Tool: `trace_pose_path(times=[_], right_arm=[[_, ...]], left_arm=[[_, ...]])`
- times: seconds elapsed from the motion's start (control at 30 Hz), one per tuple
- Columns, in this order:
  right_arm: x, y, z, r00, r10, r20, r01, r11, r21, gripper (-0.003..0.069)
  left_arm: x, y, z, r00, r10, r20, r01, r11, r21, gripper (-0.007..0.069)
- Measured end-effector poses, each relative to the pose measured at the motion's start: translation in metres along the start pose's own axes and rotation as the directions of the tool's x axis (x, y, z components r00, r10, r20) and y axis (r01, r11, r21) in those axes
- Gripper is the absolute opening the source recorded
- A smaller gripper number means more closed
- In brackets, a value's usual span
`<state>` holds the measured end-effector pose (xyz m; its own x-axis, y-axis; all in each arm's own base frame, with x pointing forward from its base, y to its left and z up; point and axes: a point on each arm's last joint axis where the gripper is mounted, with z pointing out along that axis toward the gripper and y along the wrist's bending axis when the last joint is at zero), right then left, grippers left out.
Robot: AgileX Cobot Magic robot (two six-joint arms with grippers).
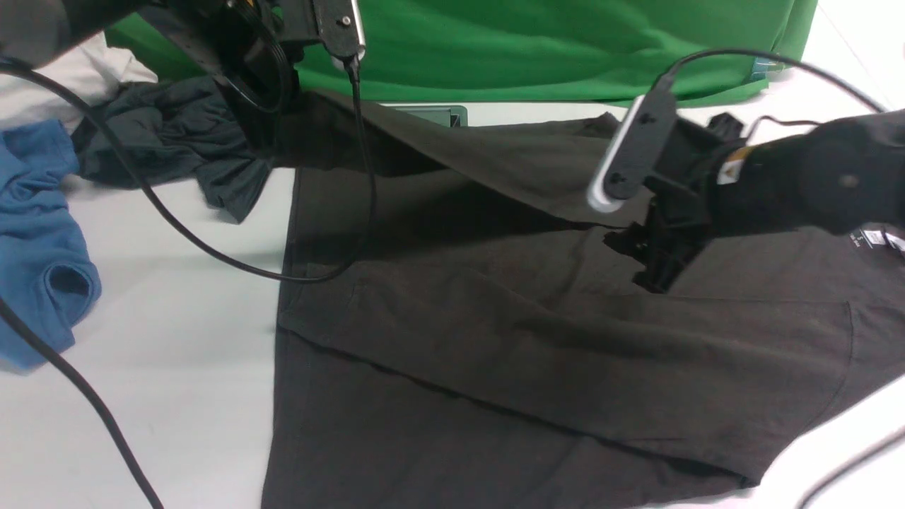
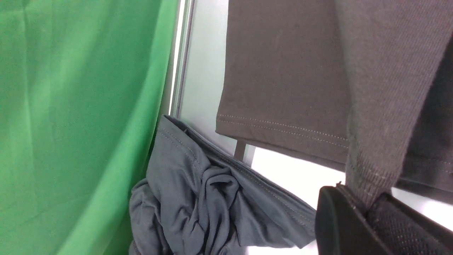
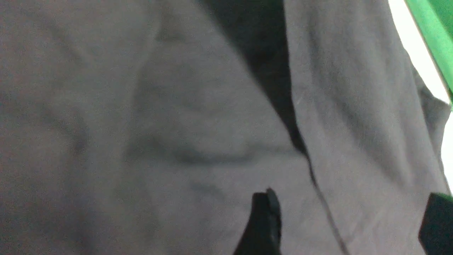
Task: Fold a long-sleeved shirt on a white desktop.
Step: 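Fold the left side of the dark shirt inward over its body with the left gripper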
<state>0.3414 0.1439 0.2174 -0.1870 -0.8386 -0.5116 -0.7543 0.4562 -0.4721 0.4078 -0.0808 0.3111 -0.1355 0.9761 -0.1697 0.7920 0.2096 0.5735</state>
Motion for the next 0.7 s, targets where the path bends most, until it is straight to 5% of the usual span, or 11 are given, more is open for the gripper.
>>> trace_pose_path(times=[0.2, 0.43, 0.7], right_arm=[[0.0, -0.001, 0.043, 0.999, -0.034, 0.039, 0.031, 0.997, 0.066, 0.0536], [-0.014, 0.012, 0.08, 0.996, -0.049, 0.078, 0.043, 0.996, 0.074, 0.0627], [-0.018, 0.01, 0.113, 0.995, -0.05, 0.091, 0.041, 0.995, 0.093, 0.0596]], left_arm=[[-0.001, 0.0, 0.0, 1.0, -0.012, 0.009, 0.012, 1.0, 0.003, 0.0038], [-0.001, 0.0, 0.0, 1.0, -0.016, 0.009, 0.016, 1.0, 0.003, 0.0038], [-0.001, 0.0, -0.001, 0.999, -0.037, 0.009, 0.037, 0.999, 0.003, 0.0038]])
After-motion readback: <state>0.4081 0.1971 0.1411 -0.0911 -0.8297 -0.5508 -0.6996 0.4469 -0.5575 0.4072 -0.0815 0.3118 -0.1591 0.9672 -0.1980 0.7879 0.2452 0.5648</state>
